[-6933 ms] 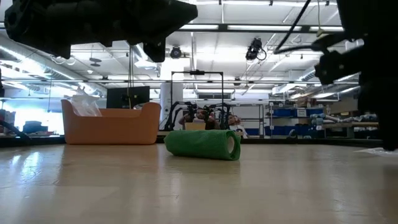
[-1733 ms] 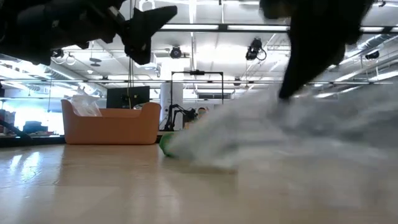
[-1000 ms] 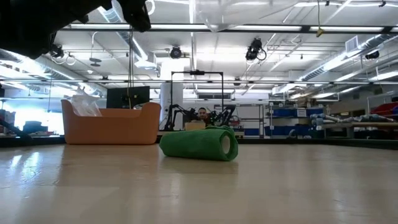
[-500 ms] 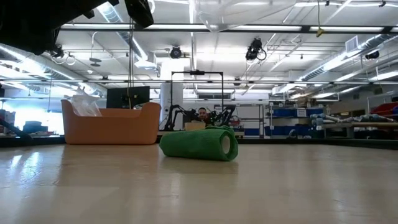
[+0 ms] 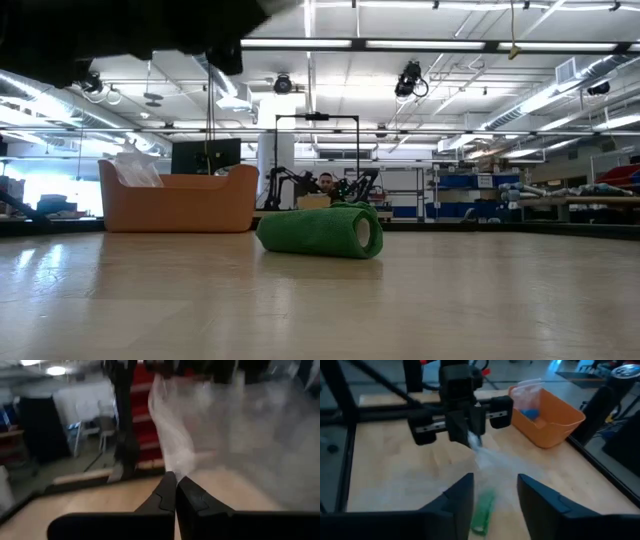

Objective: Roll bandage
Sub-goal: Open the transparent zip bag

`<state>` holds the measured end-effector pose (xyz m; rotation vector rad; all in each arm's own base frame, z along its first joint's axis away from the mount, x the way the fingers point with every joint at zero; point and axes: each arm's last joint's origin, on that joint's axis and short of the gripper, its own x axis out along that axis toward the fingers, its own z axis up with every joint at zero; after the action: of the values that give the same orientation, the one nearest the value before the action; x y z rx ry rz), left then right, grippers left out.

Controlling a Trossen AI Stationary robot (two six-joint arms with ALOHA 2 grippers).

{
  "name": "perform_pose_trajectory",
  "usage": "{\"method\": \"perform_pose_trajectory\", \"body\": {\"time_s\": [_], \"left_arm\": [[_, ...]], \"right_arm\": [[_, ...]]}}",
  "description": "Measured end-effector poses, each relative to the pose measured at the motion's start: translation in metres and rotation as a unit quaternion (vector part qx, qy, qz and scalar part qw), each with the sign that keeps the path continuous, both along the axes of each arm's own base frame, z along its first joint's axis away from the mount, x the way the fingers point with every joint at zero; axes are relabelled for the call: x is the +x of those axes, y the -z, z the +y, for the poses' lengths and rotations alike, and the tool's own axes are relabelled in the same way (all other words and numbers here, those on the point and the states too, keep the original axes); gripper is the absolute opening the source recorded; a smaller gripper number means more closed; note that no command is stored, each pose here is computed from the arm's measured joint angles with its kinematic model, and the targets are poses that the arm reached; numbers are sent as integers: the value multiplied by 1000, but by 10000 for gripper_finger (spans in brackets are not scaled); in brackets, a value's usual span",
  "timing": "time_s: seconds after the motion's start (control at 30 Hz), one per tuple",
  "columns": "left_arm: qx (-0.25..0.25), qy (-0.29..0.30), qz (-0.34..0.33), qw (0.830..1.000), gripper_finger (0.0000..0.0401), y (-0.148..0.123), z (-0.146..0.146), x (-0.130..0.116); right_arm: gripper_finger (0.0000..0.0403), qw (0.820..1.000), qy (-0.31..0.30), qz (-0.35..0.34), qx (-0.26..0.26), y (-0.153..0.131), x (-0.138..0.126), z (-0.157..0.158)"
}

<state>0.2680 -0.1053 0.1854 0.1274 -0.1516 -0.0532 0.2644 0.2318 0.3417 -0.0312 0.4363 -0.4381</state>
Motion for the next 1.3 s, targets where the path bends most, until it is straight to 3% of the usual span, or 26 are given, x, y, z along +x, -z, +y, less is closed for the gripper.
{"method": "perform_pose_trajectory", "body": {"time_s": [0.13,0.3,0.43,0.63,1.03,1.3], "left_arm": [[11,-13,33,999,2,7,0,1],[7,-11,26,1000,1,5,0,1],[4,3,15,1000,1,1,-1,3],[7,24,24,999,1,-7,-7,14],[-20,17,123,992,0,-26,-20,44],[-12,12,138,990,0,-36,-23,52]], "right_arm": [[167,1000,-18,24,-3,1,4,-3],[143,998,-40,50,-4,1,13,-9],[99,993,-79,83,5,3,25,-17],[8,991,-81,107,-19,5,37,-32],[3,985,-114,133,3,7,37,-31],[1,977,-93,188,23,23,32,-29]]}}
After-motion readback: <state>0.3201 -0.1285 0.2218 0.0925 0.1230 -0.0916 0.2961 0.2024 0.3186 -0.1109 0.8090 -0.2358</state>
